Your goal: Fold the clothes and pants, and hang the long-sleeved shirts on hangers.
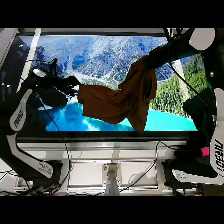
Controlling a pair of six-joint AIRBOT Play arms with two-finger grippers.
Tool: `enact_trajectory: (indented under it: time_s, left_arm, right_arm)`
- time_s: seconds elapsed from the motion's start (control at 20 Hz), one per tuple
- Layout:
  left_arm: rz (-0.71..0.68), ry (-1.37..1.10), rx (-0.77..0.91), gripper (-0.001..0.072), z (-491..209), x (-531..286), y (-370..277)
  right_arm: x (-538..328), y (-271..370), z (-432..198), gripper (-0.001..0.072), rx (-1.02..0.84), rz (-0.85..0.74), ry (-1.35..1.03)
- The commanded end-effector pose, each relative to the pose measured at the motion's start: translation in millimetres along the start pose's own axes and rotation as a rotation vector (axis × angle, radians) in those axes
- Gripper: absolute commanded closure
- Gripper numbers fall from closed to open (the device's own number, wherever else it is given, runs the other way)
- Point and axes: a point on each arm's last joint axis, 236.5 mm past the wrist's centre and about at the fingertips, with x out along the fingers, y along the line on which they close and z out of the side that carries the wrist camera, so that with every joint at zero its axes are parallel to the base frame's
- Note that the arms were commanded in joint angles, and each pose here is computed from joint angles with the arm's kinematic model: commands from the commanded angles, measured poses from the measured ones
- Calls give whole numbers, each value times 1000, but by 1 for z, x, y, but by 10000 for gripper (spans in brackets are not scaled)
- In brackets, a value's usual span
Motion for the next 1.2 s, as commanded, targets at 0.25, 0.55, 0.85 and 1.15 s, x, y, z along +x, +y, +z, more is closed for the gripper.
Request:
enact_trajectory:
  time_s: [0.25, 0.55, 0.85, 1.15]
  left_arm:
    - [18, 150, 110, 65, -31, 23, 2]
    - [-2, 189, 269, 695, -42, 33, -20]
    - [3, -32, 353, 691, 39, -33, -55]
    - [110, -429, 431, 691, 132, -205, -79]
  right_arm:
    - [1, 0, 0, 696, 1, 1, 2]
    - [1, 0, 0, 696, 2, 1, 3]
    - [0, -21, -4, 696, -9, -86, 20]
    - [-6, -85, -24, 696, 103, -186, 45]
